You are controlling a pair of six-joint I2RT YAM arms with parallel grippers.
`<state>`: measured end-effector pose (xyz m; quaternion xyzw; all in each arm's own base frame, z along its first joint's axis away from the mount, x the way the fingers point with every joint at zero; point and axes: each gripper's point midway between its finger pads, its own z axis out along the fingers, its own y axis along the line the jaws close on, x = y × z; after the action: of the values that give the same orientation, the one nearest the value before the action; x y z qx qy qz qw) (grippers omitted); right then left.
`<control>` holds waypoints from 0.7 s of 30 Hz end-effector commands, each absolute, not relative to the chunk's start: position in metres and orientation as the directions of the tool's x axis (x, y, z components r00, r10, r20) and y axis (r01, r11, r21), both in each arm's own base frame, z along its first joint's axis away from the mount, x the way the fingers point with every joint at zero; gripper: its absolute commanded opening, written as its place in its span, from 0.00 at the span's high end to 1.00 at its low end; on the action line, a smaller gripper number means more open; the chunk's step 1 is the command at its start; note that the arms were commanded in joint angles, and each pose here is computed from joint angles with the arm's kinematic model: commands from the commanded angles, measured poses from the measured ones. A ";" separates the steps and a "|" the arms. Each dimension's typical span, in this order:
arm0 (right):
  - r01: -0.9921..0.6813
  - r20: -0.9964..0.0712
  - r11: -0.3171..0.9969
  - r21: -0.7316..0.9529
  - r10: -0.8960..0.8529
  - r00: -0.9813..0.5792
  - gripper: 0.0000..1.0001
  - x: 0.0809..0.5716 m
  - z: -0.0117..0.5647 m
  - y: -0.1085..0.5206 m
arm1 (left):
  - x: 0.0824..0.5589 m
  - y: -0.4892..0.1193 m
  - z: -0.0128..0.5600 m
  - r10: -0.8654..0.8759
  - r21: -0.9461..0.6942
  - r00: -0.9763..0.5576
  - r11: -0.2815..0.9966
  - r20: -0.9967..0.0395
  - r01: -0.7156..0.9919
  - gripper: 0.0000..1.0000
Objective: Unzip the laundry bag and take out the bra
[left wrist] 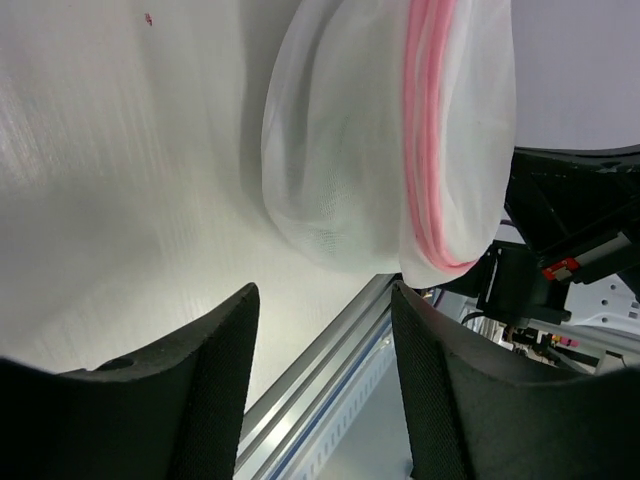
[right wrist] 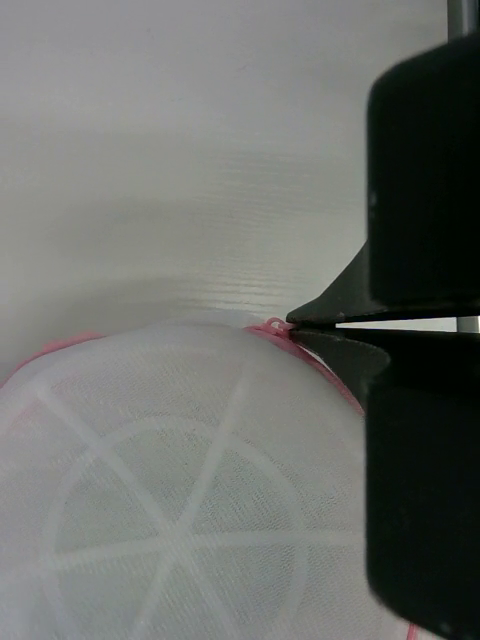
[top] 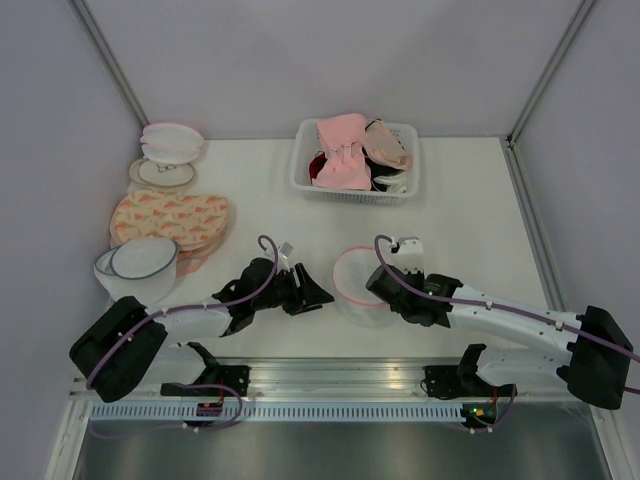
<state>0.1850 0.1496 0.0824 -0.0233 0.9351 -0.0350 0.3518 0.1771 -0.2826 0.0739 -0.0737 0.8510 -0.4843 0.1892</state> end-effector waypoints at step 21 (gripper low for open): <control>-0.315 -0.771 0.930 0.188 -0.058 -0.634 0.24 0.184 0.186 0.214 | 0.180 -0.294 0.073 -0.259 -0.861 -0.905 0.474 -0.339 0.186 0.46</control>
<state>0.1812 0.2030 0.1880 -0.0708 0.8906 0.1602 0.4197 0.1798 -0.2848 0.0644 -0.0492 0.8469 -0.4879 0.2059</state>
